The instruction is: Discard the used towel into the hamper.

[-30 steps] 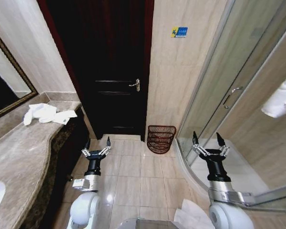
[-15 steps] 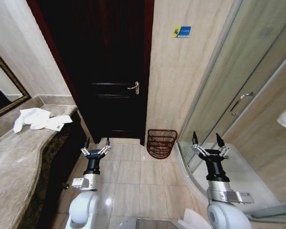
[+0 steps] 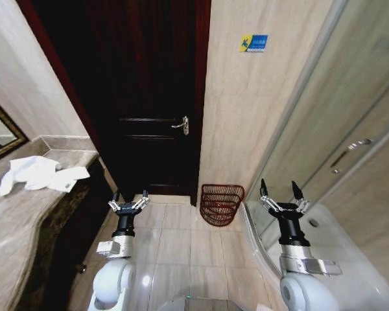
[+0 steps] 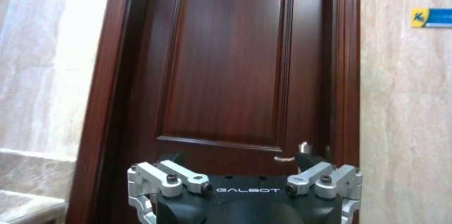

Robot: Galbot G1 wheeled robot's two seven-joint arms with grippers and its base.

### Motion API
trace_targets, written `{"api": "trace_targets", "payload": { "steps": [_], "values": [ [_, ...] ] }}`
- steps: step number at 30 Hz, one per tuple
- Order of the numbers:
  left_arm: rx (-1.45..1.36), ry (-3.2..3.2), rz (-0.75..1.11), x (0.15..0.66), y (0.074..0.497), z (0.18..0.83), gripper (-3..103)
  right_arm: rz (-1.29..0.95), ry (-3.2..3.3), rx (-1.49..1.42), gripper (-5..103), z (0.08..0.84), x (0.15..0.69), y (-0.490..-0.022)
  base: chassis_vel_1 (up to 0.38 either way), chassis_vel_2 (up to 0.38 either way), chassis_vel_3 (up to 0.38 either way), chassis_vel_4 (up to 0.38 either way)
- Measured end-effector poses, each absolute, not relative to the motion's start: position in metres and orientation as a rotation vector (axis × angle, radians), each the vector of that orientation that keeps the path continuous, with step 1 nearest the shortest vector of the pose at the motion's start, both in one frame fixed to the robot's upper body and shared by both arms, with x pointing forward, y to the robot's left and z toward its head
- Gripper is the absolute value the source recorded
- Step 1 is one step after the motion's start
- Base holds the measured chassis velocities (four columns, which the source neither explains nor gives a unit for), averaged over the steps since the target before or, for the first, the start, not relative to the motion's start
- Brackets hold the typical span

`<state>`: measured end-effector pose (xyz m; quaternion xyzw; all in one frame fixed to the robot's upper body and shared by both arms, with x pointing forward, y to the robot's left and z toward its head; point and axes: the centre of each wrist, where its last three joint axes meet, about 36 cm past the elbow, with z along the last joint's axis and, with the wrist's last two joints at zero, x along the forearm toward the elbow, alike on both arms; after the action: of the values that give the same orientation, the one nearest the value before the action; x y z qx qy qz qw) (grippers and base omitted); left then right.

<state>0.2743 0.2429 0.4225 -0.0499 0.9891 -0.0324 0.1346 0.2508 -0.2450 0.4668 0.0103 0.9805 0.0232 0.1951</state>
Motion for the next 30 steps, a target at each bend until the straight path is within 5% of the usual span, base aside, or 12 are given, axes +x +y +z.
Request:
{"api": "trace_targets", "payload": {
  "steps": [10,30],
  "values": [
    [-0.158,2.841,-0.06,0.2768,0.2452,0.4185,100,0.011,2.728,0.046,100,0.4588,0.2529,-0.2426,-0.187,0.166,0.148,-0.158],
    [-0.183,2.83,-0.063,0.2775,0.2438,0.4175,100,-0.002,2.73,0.036,100,0.4621,0.2532,-0.2423,0.017,0.008,-0.021,-0.015]
  ]
}}
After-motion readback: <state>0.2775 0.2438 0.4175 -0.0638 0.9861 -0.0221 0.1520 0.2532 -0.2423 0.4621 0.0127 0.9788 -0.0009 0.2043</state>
